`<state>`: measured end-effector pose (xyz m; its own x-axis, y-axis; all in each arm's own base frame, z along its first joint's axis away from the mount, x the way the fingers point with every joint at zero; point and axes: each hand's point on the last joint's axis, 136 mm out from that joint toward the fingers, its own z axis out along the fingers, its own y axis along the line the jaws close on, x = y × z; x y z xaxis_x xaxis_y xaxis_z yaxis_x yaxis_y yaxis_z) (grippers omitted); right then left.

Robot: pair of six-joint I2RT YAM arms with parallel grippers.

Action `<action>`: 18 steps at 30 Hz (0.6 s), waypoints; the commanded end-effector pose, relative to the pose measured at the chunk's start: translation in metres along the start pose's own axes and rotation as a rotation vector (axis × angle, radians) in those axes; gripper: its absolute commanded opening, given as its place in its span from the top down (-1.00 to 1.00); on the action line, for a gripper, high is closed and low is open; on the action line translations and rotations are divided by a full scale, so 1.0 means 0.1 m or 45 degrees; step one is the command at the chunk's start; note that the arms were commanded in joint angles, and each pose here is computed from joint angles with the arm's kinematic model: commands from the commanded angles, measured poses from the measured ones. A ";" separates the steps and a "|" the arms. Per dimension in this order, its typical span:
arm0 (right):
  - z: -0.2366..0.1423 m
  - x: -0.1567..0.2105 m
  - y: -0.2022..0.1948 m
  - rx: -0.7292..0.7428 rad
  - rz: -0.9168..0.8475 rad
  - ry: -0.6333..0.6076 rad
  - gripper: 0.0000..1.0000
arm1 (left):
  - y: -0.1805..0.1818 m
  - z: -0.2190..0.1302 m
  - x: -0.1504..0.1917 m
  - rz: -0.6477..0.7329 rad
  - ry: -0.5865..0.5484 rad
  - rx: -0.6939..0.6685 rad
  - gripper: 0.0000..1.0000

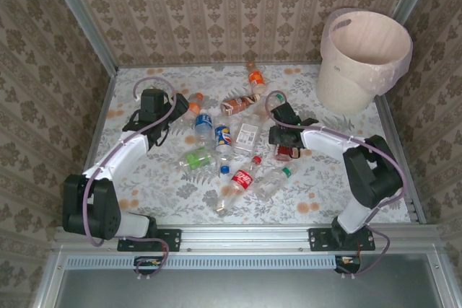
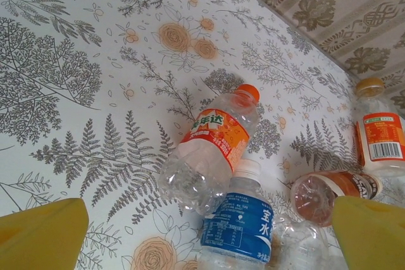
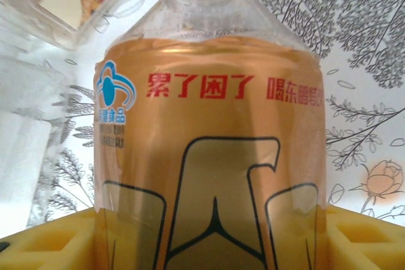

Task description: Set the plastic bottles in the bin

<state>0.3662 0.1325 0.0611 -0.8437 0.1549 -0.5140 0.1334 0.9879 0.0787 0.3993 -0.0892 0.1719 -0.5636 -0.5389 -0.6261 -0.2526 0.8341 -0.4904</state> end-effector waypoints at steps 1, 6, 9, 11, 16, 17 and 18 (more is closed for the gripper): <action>-0.19 -0.23 -0.02 -0.026 -0.001 -0.151 -0.27 | -0.05 -0.01 -0.09 -0.014 -0.029 -0.011 -1.00; -0.46 -0.45 -0.04 -0.092 0.024 -0.316 -0.18 | -0.03 -0.01 -0.10 -0.032 -0.026 -0.032 -1.00; -0.62 -0.61 -0.07 -0.140 0.054 -0.409 -0.14 | -0.03 0.00 -0.08 -0.045 -0.016 -0.034 -1.00; -0.78 -0.74 -0.08 -0.197 0.083 -0.471 -0.10 | -0.01 0.00 -0.08 -0.058 -0.014 -0.050 -1.00; -1.24 -1.10 -0.09 -0.360 0.120 -0.614 -0.08 | 0.03 -0.08 -0.14 -0.076 -0.068 -0.071 -1.00; -1.34 -1.18 -0.12 -0.376 0.128 -0.654 -0.07 | 0.05 -0.10 -0.14 -0.077 -0.080 -0.074 -1.00; -1.44 -1.27 -0.15 -0.390 0.138 -0.695 -0.07 | 0.05 -0.11 -0.14 -0.077 -0.087 -0.074 -1.00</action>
<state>0.3888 0.0958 0.1987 -0.5353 0.2968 -0.7908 0.0701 0.9486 0.3085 0.4009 -0.0807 0.1720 -0.5342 -0.5763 -0.6185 -0.3163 0.8147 -0.4860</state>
